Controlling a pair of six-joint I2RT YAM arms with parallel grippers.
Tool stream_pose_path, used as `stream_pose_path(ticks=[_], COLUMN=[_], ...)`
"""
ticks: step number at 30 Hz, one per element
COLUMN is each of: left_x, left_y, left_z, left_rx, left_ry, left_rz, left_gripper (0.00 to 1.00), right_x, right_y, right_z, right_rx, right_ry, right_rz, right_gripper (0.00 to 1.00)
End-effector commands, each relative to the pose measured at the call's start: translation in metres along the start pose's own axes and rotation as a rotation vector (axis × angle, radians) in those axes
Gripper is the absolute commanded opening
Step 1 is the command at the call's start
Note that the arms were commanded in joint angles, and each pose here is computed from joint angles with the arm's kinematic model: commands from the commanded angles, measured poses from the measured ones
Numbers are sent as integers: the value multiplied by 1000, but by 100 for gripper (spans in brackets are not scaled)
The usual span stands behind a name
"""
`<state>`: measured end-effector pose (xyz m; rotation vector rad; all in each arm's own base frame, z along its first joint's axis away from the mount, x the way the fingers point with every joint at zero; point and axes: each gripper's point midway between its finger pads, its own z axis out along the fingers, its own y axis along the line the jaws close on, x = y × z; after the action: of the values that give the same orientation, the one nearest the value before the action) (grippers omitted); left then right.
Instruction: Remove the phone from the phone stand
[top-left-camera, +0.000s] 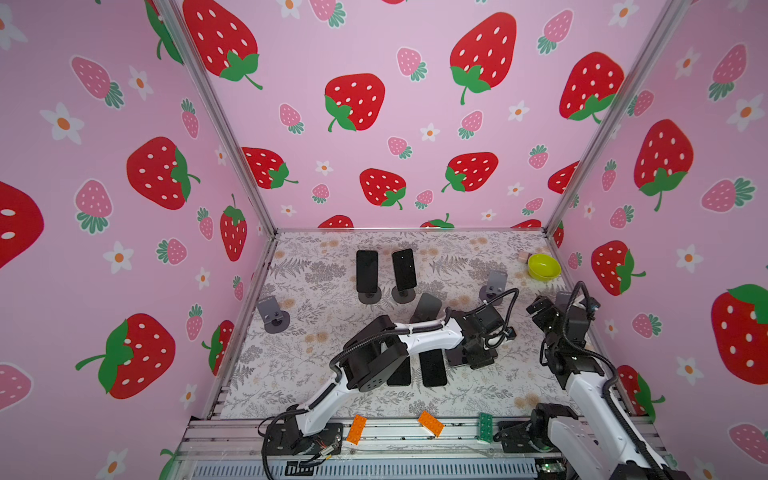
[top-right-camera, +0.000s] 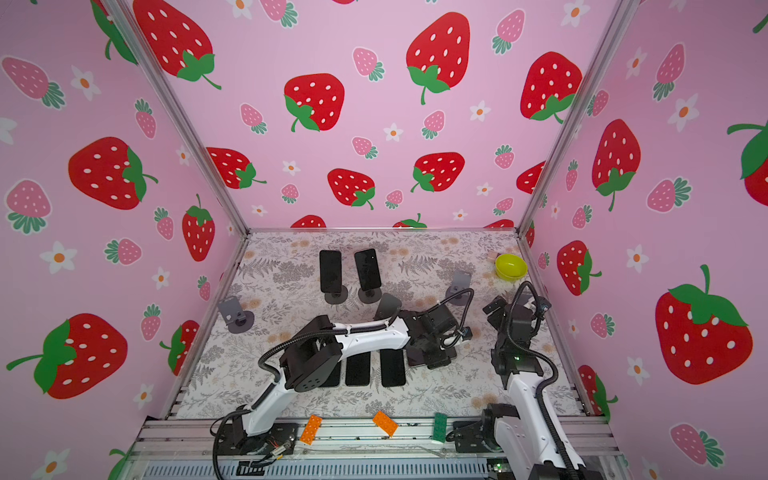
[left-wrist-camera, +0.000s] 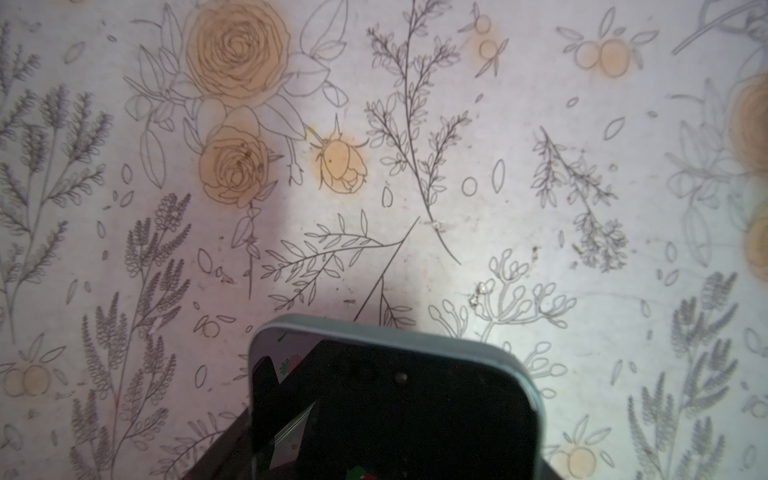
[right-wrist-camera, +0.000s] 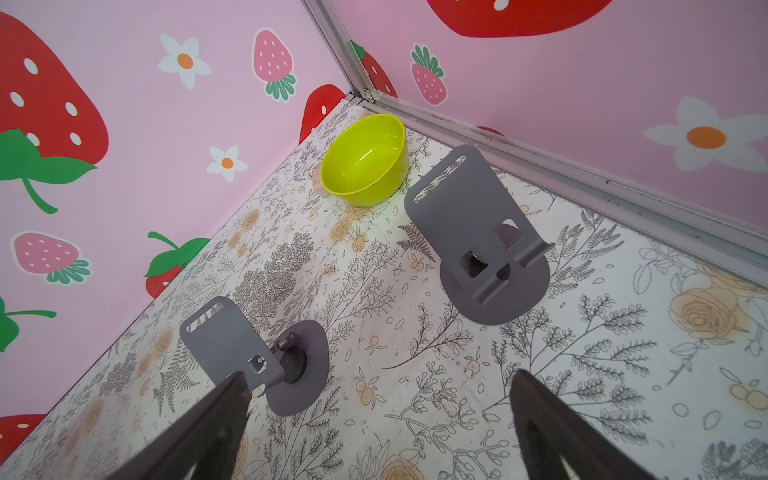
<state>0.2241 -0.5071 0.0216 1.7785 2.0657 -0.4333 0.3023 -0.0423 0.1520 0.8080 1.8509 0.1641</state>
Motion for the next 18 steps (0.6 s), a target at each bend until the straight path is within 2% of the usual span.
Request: stream_pose_path(ticks=[1, 18], left_x=[28, 25], left_y=[-14, -18], left_z=[23, 24], left_rx=[77, 113], left_ry=[87, 66], left_rz=[-22, -56], left_gripper=[67, 72], right_x=[-5, -3], right_y=[1, 1], right_z=[-2, -2], right_rx=[-10, -16], right_ry=[-21, -19], right_rz=[14, 22], right_gripper=[100, 100])
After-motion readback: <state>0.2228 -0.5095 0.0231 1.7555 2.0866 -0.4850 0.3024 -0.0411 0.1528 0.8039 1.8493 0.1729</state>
